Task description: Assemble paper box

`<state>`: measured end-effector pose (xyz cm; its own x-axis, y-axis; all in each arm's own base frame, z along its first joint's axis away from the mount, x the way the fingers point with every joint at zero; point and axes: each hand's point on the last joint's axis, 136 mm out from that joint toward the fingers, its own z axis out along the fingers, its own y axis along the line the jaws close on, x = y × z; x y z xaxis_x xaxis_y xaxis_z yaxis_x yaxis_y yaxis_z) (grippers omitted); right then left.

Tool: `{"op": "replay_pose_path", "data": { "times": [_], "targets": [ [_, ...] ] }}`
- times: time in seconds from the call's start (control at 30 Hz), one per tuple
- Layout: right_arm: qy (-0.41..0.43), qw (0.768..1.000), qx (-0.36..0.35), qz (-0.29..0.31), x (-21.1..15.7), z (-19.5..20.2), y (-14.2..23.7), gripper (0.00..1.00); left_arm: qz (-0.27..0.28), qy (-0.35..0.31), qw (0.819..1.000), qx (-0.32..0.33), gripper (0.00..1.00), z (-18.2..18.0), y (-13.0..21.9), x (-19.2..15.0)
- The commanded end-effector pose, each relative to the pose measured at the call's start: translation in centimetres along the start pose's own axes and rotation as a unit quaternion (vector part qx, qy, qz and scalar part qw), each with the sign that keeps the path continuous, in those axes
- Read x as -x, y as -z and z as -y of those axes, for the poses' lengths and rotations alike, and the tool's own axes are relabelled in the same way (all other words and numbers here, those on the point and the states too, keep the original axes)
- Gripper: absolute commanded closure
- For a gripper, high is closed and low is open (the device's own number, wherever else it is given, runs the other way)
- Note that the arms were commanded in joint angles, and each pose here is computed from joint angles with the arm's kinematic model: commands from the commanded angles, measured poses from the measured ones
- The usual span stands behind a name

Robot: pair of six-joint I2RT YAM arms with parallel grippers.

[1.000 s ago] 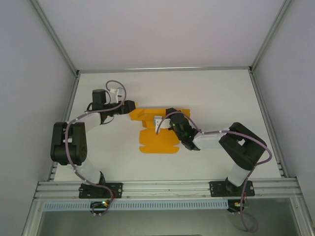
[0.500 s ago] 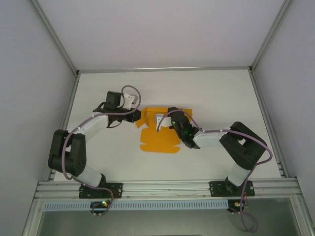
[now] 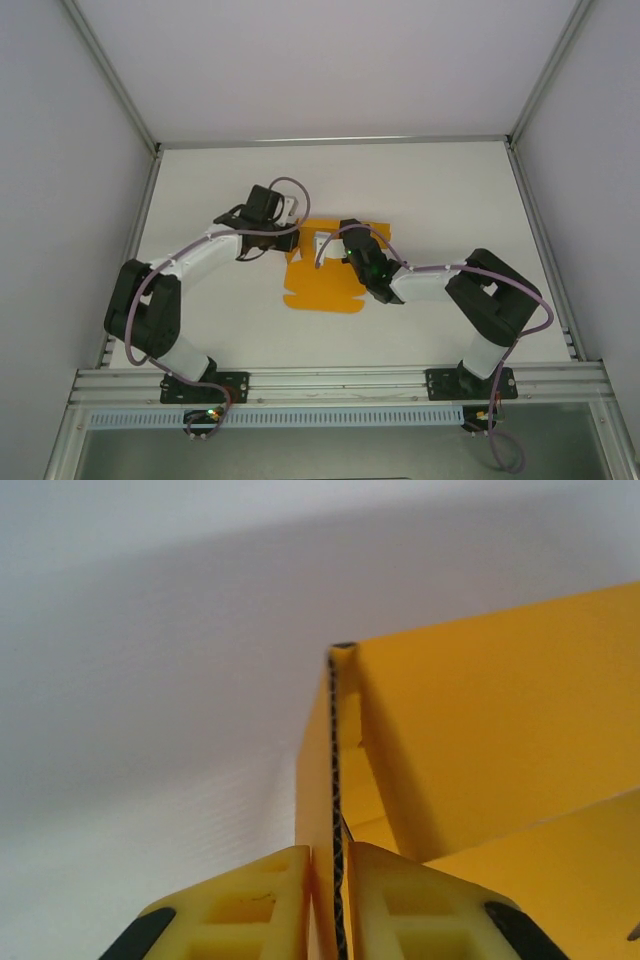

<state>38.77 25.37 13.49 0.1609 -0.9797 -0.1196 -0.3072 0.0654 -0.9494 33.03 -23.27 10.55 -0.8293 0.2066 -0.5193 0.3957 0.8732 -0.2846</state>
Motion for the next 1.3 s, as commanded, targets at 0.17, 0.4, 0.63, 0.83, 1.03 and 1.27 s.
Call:
{"op": "replay_pose_path", "data": {
  "times": [0.17,0.4,0.63,0.83,1.03,1.27],
  "targets": [
    [-0.023,0.999,-0.025,0.008,0.8,1.1,-0.3,1.00,0.005,0.015,0.999,-0.045,0.79,4.0,1.2,0.3],
    [-0.023,0.999,-0.026,0.010,0.3,0.7,0.0,1.00,0.018,0.015,0.999,-0.025,0.57,3.1,3.4,-0.8],
    [-0.010,0.999,-0.031,0.029,0.5,0.6,0.6,1.00,0.085,0.084,0.993,0.017,0.00,-3.1,7.9,-0.2],
    [-0.003,0.999,-0.027,0.047,0.8,0.6,0.9,1.00,0.147,0.152,0.976,0.052,0.00,-10.3,9.3,2.8],
    [-0.002,0.999,-0.023,0.040,0.6,0.5,0.6,1.00,0.100,0.115,0.986,-0.064,0.17,-10.0,4.8,4.9],
    [-0.005,0.999,-0.015,0.027,0.3,0.8,0.4,1.00,0.032,-0.006,0.981,-0.191,0.49,-2.2,1.1,1.5]
  ]
}}
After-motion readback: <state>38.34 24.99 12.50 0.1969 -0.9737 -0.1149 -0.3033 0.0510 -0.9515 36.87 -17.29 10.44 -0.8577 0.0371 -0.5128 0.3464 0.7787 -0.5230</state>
